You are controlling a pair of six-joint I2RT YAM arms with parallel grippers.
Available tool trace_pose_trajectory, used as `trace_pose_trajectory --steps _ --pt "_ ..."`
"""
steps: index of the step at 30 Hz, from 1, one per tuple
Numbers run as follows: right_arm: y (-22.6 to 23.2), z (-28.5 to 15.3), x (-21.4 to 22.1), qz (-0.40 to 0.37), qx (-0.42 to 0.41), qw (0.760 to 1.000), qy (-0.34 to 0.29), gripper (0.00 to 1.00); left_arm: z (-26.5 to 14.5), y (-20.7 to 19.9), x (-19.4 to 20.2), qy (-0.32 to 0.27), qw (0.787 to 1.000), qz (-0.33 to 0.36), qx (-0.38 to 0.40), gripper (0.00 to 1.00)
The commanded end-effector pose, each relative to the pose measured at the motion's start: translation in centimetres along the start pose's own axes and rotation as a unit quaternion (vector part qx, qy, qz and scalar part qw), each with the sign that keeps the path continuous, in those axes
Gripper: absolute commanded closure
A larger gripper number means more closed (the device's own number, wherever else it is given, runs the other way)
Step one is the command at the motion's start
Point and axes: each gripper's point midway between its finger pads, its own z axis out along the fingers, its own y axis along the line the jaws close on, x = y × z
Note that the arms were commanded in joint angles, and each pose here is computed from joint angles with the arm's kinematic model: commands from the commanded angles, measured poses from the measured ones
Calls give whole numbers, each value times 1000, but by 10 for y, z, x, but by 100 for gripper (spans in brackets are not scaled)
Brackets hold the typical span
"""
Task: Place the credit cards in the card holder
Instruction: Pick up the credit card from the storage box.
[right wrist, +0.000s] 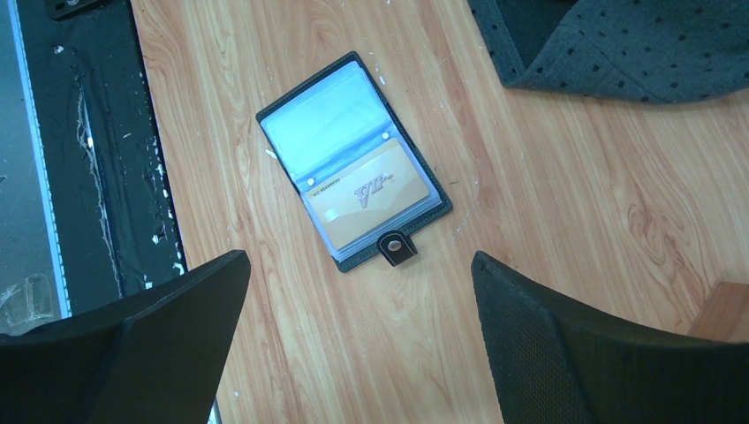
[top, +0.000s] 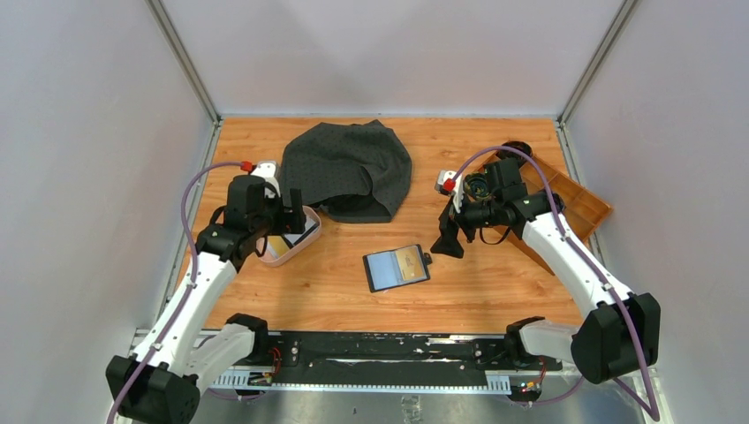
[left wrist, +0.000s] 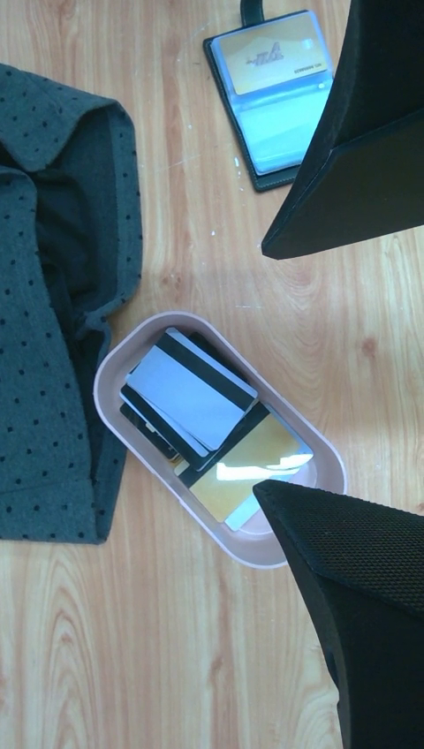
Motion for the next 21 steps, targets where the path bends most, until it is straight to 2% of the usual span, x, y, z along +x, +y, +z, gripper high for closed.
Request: trace_pose_trajectory --steps 1,7,21 --pt "-5 1 8 3 4 1000 6 0 1 2 3 -19 1000 -1 4 0" --pt "-6 2 10 4 4 1000 9 0 -1 9 12 -41 999 1 -6 0" --pt "-7 2 11 4 7 1000 12 0 -1 8 16 -38 999 3 0 0"
